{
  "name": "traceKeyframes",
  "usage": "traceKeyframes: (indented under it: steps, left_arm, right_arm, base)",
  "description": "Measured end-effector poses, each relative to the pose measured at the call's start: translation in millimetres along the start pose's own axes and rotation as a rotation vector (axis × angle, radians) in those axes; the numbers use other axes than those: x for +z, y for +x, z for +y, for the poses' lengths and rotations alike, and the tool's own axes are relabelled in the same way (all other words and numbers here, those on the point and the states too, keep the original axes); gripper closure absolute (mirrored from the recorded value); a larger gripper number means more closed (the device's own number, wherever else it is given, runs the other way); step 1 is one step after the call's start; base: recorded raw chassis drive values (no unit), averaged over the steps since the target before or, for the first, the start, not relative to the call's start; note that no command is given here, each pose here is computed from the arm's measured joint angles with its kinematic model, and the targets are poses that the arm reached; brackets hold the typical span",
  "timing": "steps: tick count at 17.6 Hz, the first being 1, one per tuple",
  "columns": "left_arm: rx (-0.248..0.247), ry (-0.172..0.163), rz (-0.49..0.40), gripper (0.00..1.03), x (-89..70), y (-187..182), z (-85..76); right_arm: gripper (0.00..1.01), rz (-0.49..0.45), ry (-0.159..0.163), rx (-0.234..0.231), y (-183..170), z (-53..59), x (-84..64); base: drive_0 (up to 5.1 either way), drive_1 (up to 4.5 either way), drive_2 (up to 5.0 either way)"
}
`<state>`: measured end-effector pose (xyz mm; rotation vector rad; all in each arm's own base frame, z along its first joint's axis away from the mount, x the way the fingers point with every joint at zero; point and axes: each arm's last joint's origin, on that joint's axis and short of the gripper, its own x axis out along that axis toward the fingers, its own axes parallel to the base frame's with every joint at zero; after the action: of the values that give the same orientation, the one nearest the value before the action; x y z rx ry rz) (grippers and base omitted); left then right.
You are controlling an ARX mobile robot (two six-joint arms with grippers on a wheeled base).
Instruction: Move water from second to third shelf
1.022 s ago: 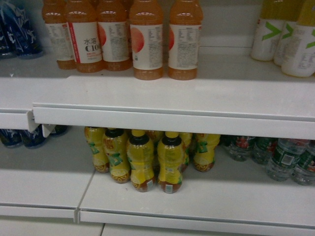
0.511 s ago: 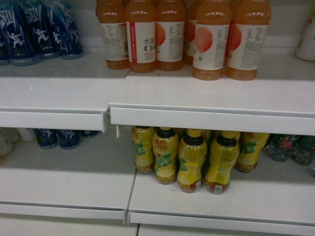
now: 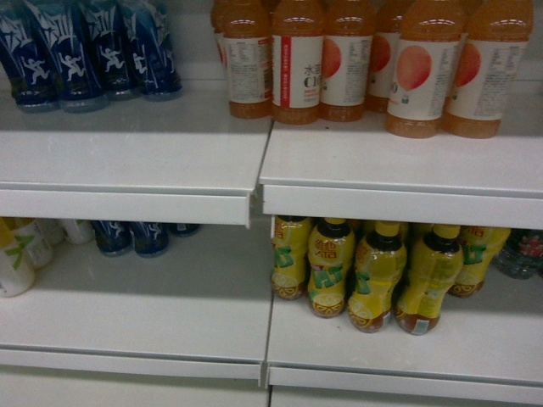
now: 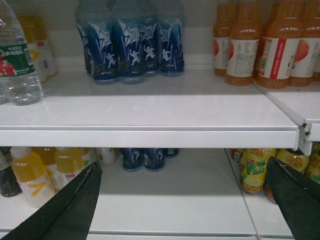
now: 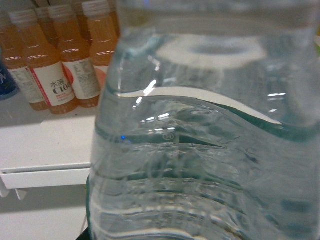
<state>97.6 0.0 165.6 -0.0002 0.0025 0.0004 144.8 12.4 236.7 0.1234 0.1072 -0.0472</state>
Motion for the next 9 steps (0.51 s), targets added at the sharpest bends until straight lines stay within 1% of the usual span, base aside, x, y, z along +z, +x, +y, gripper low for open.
traceKeyframes:
  steps: [9]
  left_arm:
    - [0.000, 0.000, -0.001, 0.05, 0.1, 0.0, 0.0]
  right_arm:
    - [0.58, 0.000, 0.000, 0.000, 0.0, 0.0, 0.0]
  base:
    - [-4.5, 2.13, 2.1]
